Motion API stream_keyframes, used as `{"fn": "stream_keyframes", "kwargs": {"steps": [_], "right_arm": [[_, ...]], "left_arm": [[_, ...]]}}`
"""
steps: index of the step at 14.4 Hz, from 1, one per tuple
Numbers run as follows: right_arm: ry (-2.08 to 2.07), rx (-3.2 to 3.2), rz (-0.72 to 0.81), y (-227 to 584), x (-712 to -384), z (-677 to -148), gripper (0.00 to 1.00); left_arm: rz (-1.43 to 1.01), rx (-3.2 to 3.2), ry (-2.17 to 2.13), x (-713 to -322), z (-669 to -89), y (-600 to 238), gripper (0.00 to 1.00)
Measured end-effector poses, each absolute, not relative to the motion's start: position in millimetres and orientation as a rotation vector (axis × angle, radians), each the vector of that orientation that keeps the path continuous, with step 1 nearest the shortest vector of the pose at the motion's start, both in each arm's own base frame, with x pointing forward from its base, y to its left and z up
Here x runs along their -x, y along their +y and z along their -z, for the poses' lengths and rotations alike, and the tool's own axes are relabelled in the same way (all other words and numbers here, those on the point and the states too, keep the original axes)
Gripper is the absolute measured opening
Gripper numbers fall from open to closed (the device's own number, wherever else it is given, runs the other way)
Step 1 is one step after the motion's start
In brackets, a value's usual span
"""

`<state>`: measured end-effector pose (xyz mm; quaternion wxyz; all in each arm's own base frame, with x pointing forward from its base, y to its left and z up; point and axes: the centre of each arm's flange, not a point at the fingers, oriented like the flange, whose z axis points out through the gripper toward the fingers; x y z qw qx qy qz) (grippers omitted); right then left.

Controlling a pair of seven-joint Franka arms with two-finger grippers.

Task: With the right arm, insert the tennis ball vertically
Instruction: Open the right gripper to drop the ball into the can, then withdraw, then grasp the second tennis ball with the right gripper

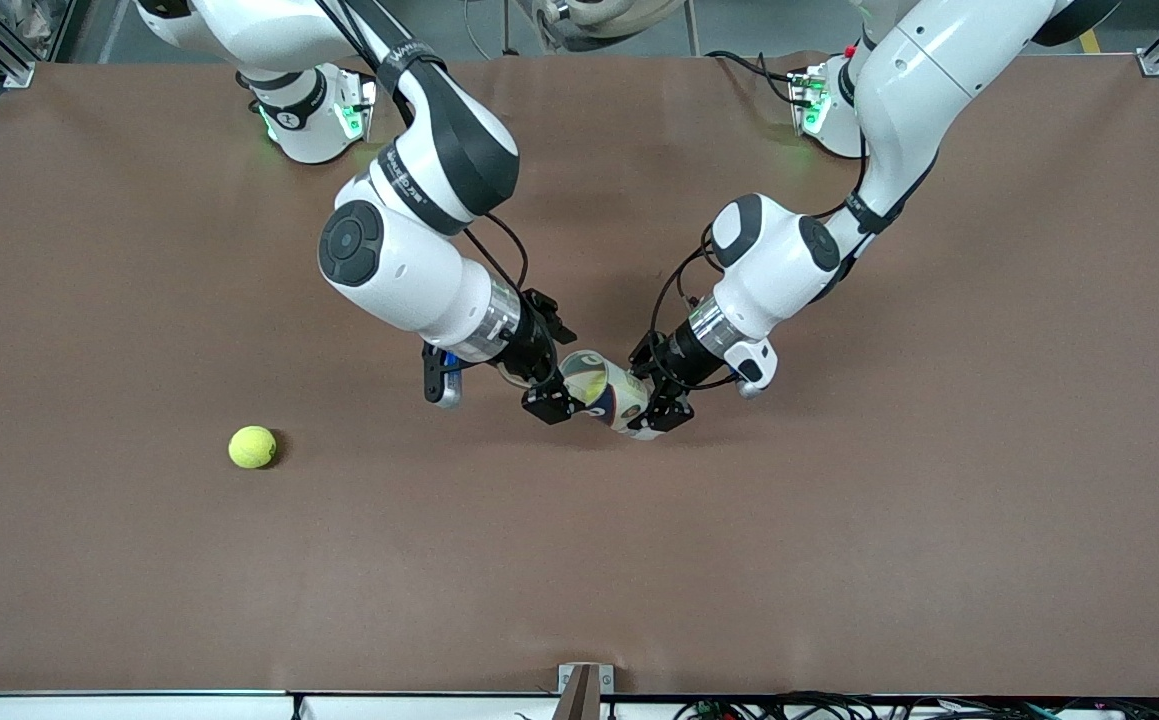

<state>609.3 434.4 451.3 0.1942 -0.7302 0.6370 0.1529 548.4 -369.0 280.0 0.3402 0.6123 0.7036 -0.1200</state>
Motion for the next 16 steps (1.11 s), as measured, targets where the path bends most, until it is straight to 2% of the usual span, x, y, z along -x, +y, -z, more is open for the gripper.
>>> {"fn": "stream_keyframes", "kwargs": {"steps": [4, 7, 11, 16], "right_arm": [[1.722, 2.188, -0.392, 397.9, -626.4, -468.4, 1.0], [1.541, 2.426, -0.346, 338.2, -647.0, -453.7, 1.0], [1.296, 2.657, -0.311, 221.2, -664.2, -413.7, 1.0], [0.981, 2.873, -0.235, 72.0, -656.4, -371.6, 1.0]], "left_arm": [[0.317, -1.592, 1.818, -548.1, -285.2, -374.6, 0.59], [0.321, -1.597, 1.811, -546.1, -285.9, -379.1, 0.59], [0.335, -1.597, 1.82, -545.9, -278.3, -380.9, 0.59], [0.39, -1.578, 1.823, -551.6, -263.7, -395.4, 0.59]]}}
